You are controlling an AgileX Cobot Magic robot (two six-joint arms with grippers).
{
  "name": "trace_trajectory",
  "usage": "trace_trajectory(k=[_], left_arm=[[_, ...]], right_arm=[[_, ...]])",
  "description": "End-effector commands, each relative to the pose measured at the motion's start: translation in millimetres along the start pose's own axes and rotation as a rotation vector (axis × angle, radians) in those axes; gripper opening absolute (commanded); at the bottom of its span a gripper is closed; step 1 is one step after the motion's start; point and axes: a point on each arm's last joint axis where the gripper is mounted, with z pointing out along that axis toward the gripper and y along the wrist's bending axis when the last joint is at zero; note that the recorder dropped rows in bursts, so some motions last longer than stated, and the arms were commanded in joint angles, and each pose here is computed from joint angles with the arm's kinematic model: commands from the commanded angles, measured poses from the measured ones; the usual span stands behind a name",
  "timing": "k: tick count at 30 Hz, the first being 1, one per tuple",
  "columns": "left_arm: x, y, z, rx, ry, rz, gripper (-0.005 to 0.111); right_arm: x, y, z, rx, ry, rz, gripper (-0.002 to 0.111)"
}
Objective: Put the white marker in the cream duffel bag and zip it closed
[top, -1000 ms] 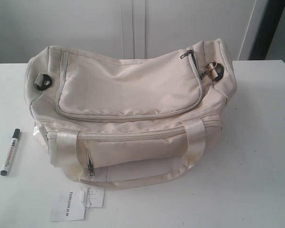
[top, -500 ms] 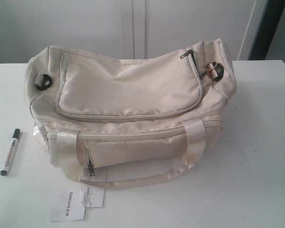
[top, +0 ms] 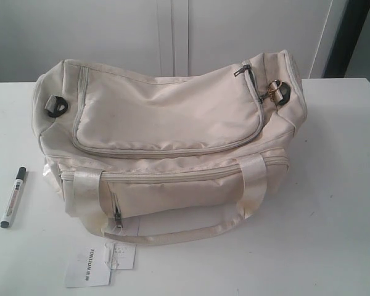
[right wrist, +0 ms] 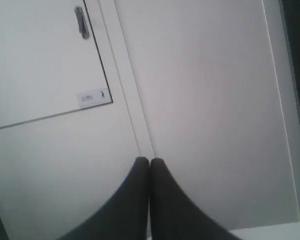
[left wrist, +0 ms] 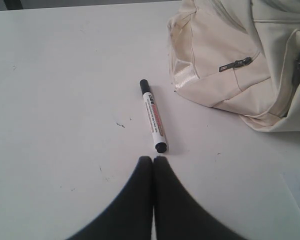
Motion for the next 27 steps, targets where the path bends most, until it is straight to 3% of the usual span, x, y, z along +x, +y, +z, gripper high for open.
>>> trace_trajectory(k=[1,16,27], left_arm=[[1.5,-0.2,0.2,0.001,0.004,-0.006,0.000],[1.5,-0.2,0.2,0.001,0.004,-0.006,0.000],[1.5,-0.2,0.2,0.001,0.004,-0.006,0.000]], right_arm=[[-4.3,-0.6,17.4,0.038,0.109,-0.105,0.000],[6.4,-13.7,68.5,0.176,0.585,-0.323,0.000],[35.4,-8.0,110.2,0.047,0.903,-0.270,0.000]])
